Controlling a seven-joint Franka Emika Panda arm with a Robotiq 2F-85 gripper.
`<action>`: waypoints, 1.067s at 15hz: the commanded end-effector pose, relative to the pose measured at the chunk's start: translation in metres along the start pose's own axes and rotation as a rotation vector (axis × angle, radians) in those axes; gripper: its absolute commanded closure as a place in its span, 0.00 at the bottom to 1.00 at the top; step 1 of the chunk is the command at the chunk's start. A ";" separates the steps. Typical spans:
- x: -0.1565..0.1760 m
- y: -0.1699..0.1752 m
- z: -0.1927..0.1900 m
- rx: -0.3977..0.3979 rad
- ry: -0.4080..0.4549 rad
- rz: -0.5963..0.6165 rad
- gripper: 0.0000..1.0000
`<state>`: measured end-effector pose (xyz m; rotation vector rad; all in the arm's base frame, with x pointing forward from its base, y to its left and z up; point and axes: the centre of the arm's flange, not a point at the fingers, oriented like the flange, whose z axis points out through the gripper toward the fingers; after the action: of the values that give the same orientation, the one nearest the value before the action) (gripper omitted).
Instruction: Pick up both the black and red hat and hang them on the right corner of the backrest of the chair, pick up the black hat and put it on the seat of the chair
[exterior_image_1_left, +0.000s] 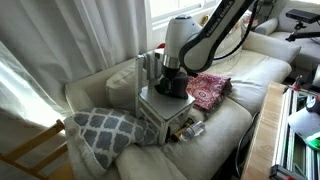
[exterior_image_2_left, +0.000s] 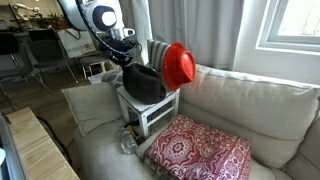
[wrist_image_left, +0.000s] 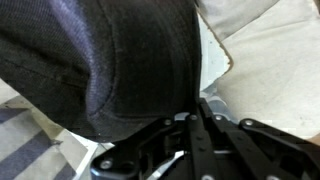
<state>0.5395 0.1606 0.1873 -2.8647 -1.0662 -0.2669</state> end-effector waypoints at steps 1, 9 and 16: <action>0.009 -0.021 0.011 0.078 0.041 -0.029 0.99; 0.012 -0.027 0.030 0.103 0.094 -0.023 0.56; 0.013 -0.024 -0.017 0.201 0.072 0.079 0.04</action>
<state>0.5325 0.2001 0.1699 -2.7048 -0.9834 -0.2979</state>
